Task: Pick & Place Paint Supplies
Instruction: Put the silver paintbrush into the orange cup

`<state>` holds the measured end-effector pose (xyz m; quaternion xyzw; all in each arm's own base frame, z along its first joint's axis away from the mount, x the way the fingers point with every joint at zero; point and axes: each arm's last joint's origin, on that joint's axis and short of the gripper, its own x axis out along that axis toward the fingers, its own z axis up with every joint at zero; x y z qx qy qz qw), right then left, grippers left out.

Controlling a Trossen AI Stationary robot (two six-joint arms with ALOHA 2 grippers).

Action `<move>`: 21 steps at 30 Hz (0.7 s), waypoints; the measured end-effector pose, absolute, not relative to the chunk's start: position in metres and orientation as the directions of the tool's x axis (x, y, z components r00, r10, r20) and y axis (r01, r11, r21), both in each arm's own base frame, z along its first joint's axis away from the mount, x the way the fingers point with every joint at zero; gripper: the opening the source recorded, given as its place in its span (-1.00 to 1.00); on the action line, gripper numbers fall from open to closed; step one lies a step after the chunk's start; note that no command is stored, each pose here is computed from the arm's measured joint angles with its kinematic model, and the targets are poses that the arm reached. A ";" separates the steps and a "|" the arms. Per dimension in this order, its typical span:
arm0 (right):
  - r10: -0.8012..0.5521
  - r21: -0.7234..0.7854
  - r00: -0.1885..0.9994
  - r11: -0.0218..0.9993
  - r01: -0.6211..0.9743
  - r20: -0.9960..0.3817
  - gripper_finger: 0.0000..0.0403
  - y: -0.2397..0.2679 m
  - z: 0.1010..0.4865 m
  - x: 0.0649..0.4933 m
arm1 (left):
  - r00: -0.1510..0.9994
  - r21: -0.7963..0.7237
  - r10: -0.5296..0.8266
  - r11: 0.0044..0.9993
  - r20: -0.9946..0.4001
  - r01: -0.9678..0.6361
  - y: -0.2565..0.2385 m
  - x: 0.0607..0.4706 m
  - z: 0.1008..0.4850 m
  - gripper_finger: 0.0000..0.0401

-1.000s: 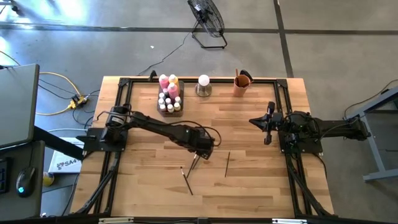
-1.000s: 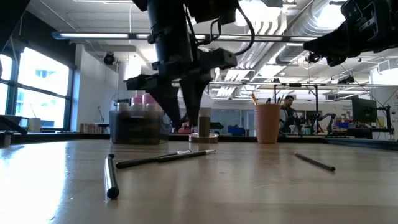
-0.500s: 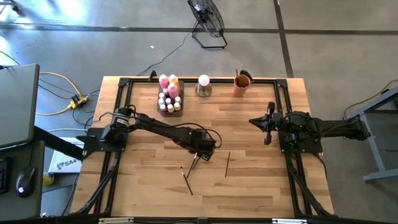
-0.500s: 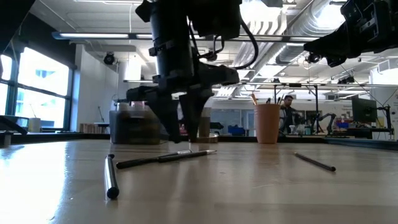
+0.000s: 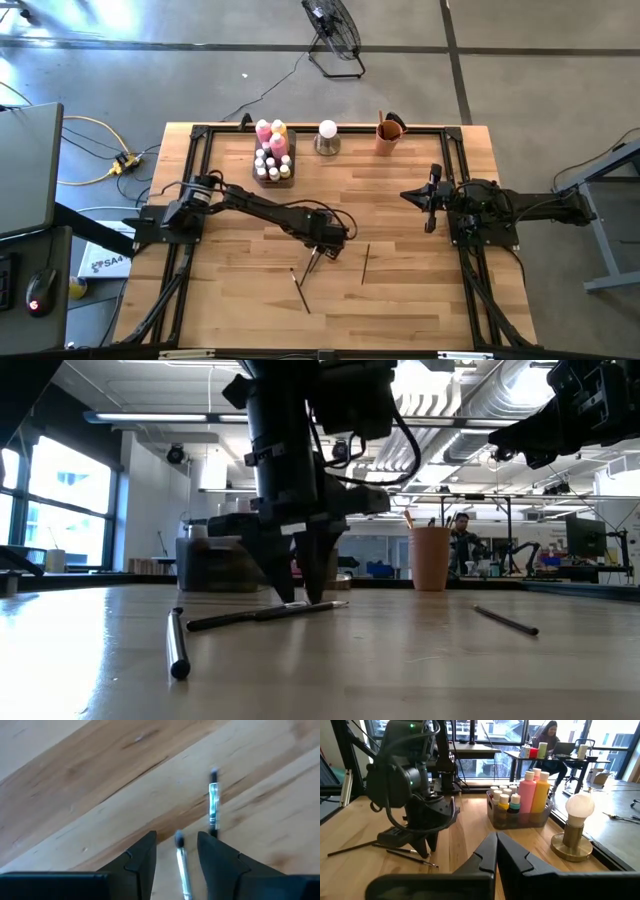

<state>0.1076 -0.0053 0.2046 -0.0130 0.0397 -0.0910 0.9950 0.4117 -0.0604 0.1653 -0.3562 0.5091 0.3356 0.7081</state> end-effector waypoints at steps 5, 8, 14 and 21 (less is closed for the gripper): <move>-0.182 -0.034 0.980 0.983 0.180 -0.081 -0.99 -0.005 0.204 0.108 | 0.244 -0.149 0.117 0.521 -0.963 -0.840 -0.061 0.413 0.160 -0.31; -0.183 -0.034 0.980 0.983 0.181 -0.082 -0.99 -0.005 0.204 0.108 | 0.245 -0.149 0.119 0.522 -0.962 -0.840 -0.061 0.413 0.160 -0.31; -0.183 -0.034 0.980 0.983 0.181 -0.083 -0.99 -0.005 0.204 0.108 | 0.248 -0.153 0.117 0.522 -0.962 -0.839 -0.061 0.413 0.160 -0.31; -0.183 -0.035 0.980 0.983 0.181 -0.083 -0.99 -0.005 0.204 0.108 | 0.251 -0.148 0.133 0.521 -0.959 -0.840 -0.061 0.413 0.159 -0.31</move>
